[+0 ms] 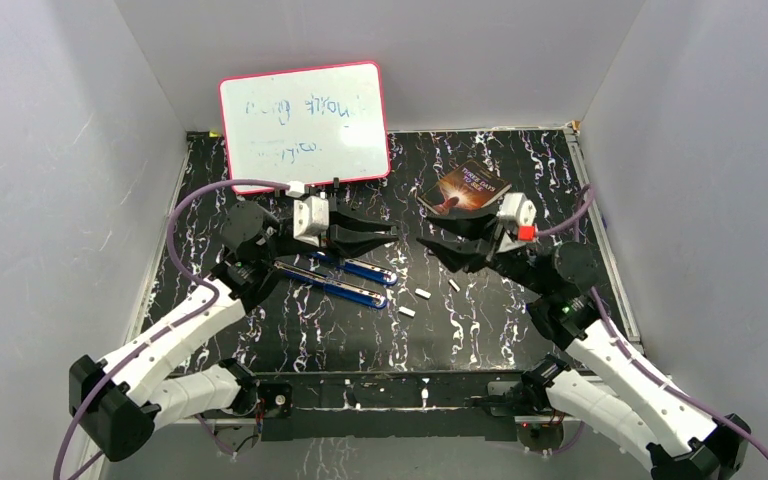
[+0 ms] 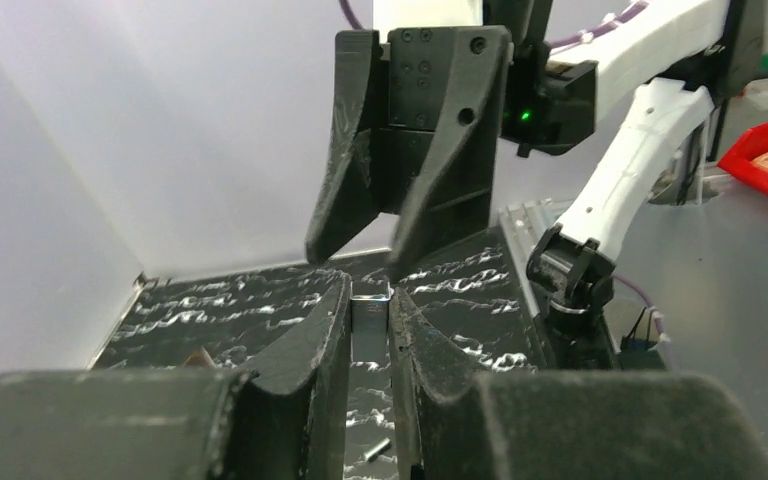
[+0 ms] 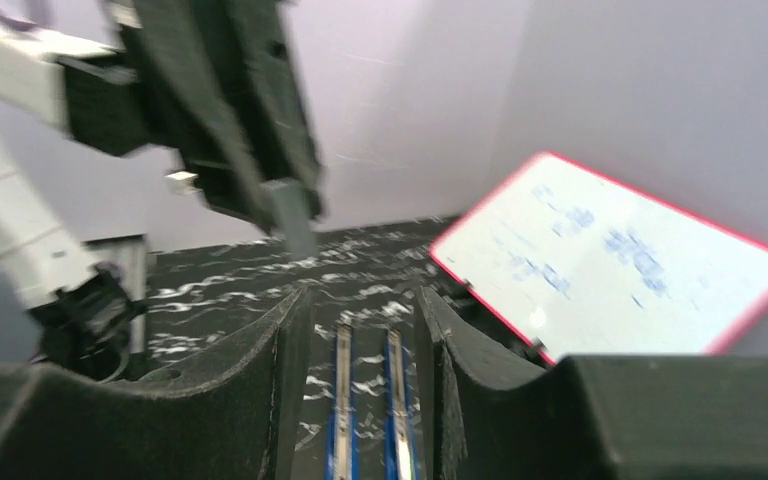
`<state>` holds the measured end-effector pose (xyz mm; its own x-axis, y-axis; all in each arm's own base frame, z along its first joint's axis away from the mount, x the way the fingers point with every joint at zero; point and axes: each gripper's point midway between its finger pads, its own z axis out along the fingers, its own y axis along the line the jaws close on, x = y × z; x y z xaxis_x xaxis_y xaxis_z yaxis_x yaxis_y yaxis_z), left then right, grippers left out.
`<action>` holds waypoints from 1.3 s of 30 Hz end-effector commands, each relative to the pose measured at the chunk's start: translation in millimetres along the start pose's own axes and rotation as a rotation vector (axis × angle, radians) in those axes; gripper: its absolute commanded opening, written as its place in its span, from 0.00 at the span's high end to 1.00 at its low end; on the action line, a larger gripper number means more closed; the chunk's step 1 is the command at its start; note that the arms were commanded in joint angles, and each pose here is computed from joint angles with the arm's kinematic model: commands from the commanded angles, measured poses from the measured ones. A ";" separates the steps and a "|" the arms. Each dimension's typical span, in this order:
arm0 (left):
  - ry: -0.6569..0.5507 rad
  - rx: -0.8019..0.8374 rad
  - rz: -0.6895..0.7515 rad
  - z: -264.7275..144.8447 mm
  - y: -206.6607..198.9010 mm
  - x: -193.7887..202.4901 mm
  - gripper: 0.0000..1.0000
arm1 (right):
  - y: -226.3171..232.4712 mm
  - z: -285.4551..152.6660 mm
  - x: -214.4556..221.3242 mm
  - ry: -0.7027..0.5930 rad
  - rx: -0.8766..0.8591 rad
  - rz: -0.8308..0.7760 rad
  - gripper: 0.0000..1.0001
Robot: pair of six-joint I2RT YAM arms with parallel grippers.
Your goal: Load the staples into the stapler
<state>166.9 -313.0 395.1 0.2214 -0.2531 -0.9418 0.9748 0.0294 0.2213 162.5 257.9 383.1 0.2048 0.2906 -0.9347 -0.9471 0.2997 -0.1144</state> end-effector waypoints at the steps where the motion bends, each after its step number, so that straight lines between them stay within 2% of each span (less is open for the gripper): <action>1: 0.105 -0.047 0.121 -7.2 10.5 -0.1 1.00 | -74.7 -18.8 41.0 0.172 0.425 0.033 0.51; 5: 0.194 0.006 0.098 -7.7 8.2 24.4 1.00 | -122.6 -43.2 83.3 0.352 0.731 0.129 0.50; 10: 0.327 0.006 0.070 -11.1 17.8 71.3 1.00 | -155.6 -77.4 123.7 0.501 0.964 0.352 0.50; 14: 0.498 0.012 0.057 -18.3 27.9 131.9 1.00 | -166.5 -99.9 142.9 0.496 0.959 0.602 0.49; 19: 0.695 0.035 0.046 -18.8 29.8 208.5 1.00 | -183.7 -142.9 148.6 0.356 0.997 0.830 0.49; 22: 0.816 0.057 0.062 -17.7 32.2 245.8 1.00 | -187.7 -155.0 140.3 0.296 1.028 0.823 0.49; 31: 1.069 0.158 0.014 -10.8 45.5 328.7 1.00 | -183.2 -161.8 119.2 0.295 1.052 0.706 0.48; 39: 1.170 0.217 0.007 -19.9 41.2 362.5 1.00 | -178.9 -163.5 118.2 0.315 1.046 0.687 0.48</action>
<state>291.6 -388.2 52.5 0.1885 0.7664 -0.6141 0.9813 -0.1218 0.1491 315.8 89.4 219.8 -0.4814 0.5090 -0.7135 -0.1111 0.7721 0.6257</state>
